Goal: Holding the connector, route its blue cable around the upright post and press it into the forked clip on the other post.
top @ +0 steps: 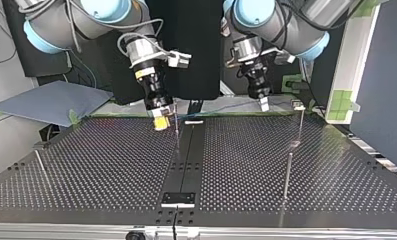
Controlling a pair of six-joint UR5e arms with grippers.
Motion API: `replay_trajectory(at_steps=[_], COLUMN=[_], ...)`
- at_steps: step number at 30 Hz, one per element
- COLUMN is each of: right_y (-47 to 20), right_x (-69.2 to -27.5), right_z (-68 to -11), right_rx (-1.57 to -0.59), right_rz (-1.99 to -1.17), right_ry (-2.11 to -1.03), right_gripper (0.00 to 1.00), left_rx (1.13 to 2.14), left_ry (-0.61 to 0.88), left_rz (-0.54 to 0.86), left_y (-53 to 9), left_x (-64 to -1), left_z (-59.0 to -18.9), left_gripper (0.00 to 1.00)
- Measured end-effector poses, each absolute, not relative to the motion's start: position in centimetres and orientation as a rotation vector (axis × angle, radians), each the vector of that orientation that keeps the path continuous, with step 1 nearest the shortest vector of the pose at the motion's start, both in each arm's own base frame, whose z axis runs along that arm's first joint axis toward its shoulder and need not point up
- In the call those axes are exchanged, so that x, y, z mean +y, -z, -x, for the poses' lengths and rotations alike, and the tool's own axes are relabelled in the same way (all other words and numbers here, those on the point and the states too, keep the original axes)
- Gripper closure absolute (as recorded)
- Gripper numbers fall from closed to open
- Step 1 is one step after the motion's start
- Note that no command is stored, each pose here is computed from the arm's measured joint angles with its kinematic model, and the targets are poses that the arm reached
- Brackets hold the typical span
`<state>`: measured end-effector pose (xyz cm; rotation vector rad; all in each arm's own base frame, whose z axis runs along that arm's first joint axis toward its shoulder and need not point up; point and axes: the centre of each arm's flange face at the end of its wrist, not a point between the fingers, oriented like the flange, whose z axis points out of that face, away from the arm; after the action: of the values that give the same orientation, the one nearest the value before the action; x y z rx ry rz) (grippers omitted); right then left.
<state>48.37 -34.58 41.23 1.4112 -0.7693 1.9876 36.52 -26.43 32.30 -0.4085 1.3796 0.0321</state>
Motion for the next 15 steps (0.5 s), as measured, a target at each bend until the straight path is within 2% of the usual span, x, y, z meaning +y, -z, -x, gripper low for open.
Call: replay_trajectory(at_steps=[5, 15], right_y=[-42.9, -44.3], right_x=[-34.8, -35.2], right_z=[-48.5, -49.1], right_rx=[-0.743, -0.689], right_rz=[-1.392, -1.407], right_ry=[-2.012, -2.056], right_gripper=[1.00, 1.00], left_rx=[1.356, 1.297], left_ry=[-0.051, -0.036], left_rz=[0.443, 0.450], left_y=[-35.0, -41.0], left_x=[-25.4, -24.1], left_z=[-36.1, -36.2], left_gripper=[1.00, 1.00])
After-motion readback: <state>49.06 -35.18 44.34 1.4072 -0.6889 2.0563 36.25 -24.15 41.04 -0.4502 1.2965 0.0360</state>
